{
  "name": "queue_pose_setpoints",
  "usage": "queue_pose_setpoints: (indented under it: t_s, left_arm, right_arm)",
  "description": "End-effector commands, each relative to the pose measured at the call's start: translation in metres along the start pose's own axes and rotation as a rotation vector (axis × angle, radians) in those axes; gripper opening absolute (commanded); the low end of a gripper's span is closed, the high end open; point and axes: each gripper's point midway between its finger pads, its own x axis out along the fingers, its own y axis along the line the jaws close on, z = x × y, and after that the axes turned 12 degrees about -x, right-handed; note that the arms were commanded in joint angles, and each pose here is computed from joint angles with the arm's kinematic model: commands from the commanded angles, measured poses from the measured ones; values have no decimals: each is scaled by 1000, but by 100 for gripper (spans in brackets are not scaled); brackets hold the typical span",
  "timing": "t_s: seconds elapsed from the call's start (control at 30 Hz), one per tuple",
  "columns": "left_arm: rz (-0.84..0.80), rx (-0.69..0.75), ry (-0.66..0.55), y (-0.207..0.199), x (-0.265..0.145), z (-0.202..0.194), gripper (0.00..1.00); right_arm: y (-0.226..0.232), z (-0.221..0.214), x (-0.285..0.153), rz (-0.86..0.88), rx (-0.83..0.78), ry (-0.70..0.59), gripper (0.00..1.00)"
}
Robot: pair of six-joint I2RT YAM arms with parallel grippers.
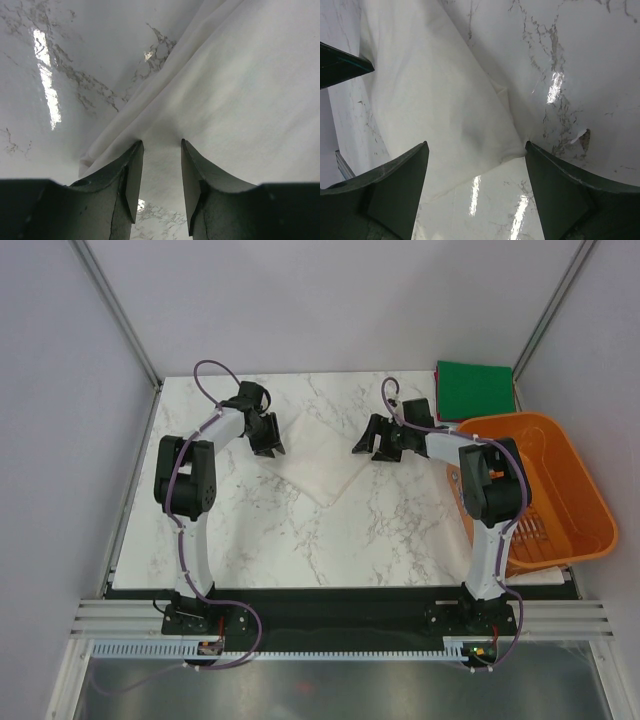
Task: Fold and stack the t-shirts
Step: Neatly place the folded tshirt to the corner
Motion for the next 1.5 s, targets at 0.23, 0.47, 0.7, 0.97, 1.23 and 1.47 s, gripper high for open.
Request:
queue_pose_setpoints:
  t_s: [0.23,0.47,0.7,0.97,1.23,1.47]
  left_arm:
    - [44,-35,35,17,2,-14,44]
    - [40,-39,49,17,3,-19,44]
    - [50,-44,57,21,5,-22,44]
    - [55,-53,70,23,7,-27,44]
    - [44,-116,103,27,5,-36,46]
    - [-52,-82,46,-7,-57,-19,50]
  right_arm:
    - [-13,-39,0,-82,141,29,87]
    - [-6,-44,8,-87,125,16,87]
    - [-15,-46,10,-130,105,14,84]
    - [-23,-45,13,-169,102,15,77]
    - [-20,-25,21,-137,28,-8,40]
    - [-9,2,12,-121,-37,-58,0]
